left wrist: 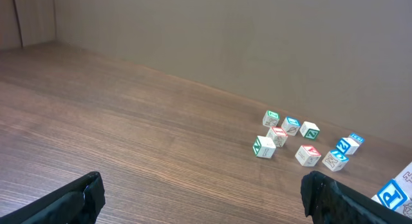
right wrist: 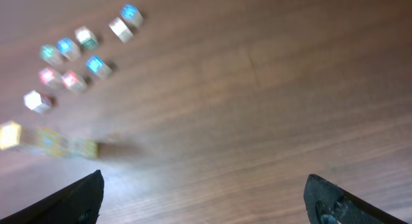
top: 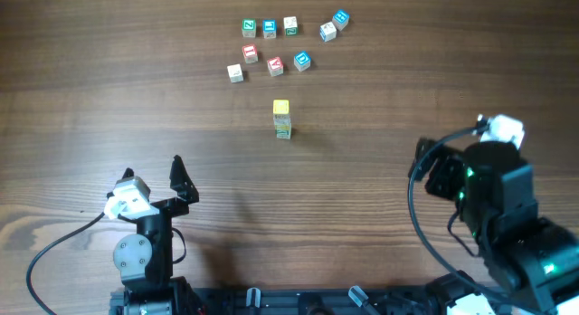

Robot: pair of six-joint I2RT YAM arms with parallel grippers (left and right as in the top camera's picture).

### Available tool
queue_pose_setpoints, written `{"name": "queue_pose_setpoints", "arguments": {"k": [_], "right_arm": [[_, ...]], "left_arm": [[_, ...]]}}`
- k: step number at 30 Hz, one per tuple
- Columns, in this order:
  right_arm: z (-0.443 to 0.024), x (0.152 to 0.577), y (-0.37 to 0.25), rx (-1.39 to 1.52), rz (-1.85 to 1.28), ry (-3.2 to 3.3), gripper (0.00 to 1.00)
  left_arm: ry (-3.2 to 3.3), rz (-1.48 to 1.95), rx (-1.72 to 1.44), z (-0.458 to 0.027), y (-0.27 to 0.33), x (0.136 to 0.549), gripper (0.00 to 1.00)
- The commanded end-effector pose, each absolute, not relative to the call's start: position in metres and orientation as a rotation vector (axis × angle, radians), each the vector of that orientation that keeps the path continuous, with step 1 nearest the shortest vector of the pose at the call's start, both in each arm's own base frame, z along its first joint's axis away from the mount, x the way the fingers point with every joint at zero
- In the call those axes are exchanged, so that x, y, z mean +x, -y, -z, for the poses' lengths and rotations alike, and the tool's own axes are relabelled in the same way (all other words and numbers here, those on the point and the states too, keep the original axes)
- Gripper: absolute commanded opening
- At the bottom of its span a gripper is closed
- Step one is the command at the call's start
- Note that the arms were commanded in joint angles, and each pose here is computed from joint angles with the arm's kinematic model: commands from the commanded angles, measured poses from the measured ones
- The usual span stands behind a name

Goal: Form a tower

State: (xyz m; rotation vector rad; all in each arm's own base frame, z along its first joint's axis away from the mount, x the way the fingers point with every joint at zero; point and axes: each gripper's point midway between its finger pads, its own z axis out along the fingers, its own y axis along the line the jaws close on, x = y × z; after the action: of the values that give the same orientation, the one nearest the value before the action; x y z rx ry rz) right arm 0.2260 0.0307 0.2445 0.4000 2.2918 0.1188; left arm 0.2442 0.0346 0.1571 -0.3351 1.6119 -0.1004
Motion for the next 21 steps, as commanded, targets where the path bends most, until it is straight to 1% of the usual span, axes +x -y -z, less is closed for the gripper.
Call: {"name": "queue_pose_setpoints", "arguments": {"k": [1,5,10,14,18,21], "right_arm": [[-0.202,0.217,-0.025,0.398,-0.045,-2.381,1.00],[-0.165,0.214,-0.024,0.389,0.034,-2.497,1.00],[-0.137,0.218,-0.026,0.377,0.124,-2.621,1.00],[-0.104,0.232,-0.031,0.365,0.193,-2.710,1.00],[-0.110,0.244,-0.035,0.377,0.116,-2.610,1.00],[-0.124,0.241,-0.034,0.388,0.030,-2.492,1.00]], "left_arm": [[-1.612,0.087,-0.323,-0.157,-0.034,0.244,1.00],[-1.612,0.087,-0.323,-0.157,-0.034,0.244,1.00],[-1.612,0.087,-0.323,-0.157,-0.034,0.244,1.00],[-1.612,0.087,-0.323,-0.157,-0.034,0.244,1.00],[-1.612,0.087,-0.323,-0.157,-0.034,0.244,1.00],[-1.612,0.087,-0.323,-0.157,-0.034,0.244,1.00]]}}
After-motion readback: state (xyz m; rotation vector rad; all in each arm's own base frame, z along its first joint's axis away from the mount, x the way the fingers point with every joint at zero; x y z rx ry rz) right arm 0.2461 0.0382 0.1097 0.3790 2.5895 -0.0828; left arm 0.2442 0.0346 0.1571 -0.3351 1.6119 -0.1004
